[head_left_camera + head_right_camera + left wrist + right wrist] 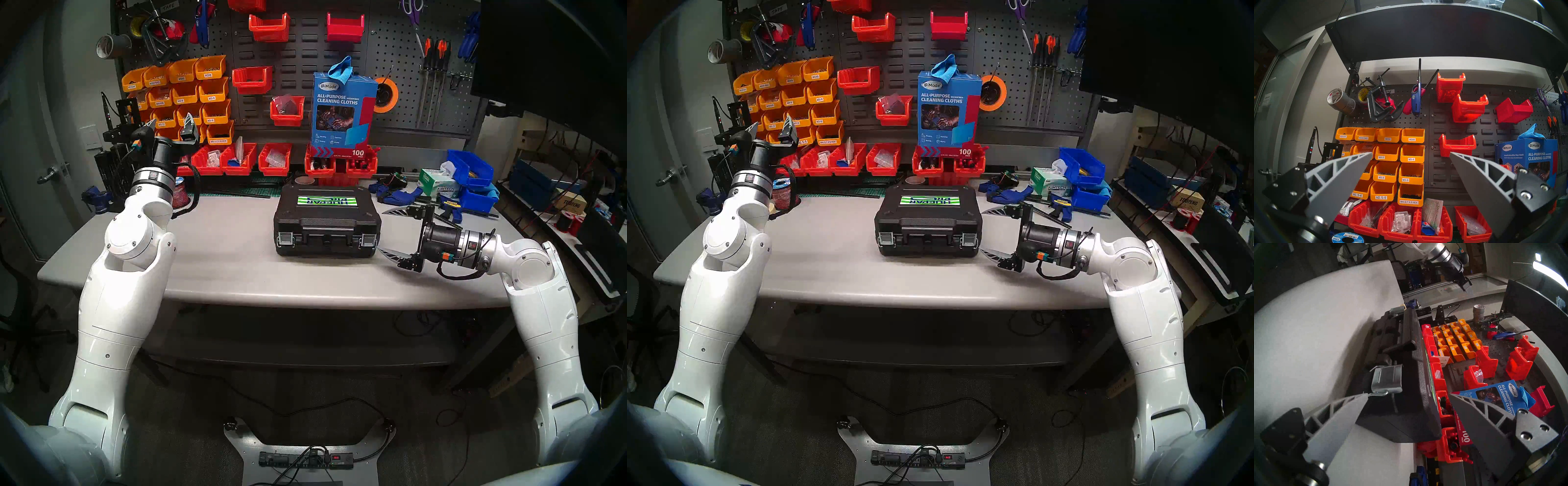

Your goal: Open the tool box

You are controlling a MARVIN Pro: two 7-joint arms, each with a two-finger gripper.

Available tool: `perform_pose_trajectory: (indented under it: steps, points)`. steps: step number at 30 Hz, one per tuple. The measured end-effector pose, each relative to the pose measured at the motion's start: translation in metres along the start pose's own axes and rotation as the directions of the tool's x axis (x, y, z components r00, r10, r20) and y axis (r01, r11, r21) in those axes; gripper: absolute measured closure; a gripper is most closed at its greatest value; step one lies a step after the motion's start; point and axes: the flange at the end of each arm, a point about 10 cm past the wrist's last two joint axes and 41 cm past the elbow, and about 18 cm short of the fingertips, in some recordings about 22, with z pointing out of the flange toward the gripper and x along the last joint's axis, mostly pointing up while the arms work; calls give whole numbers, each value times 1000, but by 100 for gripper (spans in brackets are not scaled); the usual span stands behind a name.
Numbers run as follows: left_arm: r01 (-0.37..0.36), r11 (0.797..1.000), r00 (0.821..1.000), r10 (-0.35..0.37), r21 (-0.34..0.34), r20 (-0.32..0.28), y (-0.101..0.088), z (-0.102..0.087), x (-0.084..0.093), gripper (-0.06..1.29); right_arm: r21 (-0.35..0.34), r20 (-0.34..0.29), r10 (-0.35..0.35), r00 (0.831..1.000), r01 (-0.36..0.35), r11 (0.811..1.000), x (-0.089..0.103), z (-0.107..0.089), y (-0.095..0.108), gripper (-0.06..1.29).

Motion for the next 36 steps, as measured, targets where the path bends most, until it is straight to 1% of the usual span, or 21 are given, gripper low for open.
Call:
perform_pose_trajectory:
  steps: [10,20,26,28,29,31,32,36]
  points:
    - [0,1000,1000,0,0,0,0,0,0,0,43,-13,1,1000,0,999,5,9,2,-1]
    - [0,1000,1000,0,0,0,0,0,0,0,42,-32,10,999,-9,999,13,23,3,-1]
    - [0,1000,1000,0,0,0,0,0,0,0,45,-32,13,999,-12,999,17,27,4,-1]
    - [0,1000,1000,0,0,0,0,0,0,0,48,-27,15,1000,-14,999,18,26,3,4]
    - [0,1000,1000,0,0,0,0,0,0,0,50,-25,16,1000,-15,999,18,25,2,9]
    - [0,1000,1000,0,0,0,0,0,0,0,54,-23,19,1000,-17,998,19,25,1,13]
    - [0,1000,1000,0,0,0,0,0,0,0,56,-21,20,1000,-19,998,19,24,0,19]
    - [0,1000,1000,0,0,0,0,0,0,0,68,-6,28,1000,-27,997,19,20,-4,23]
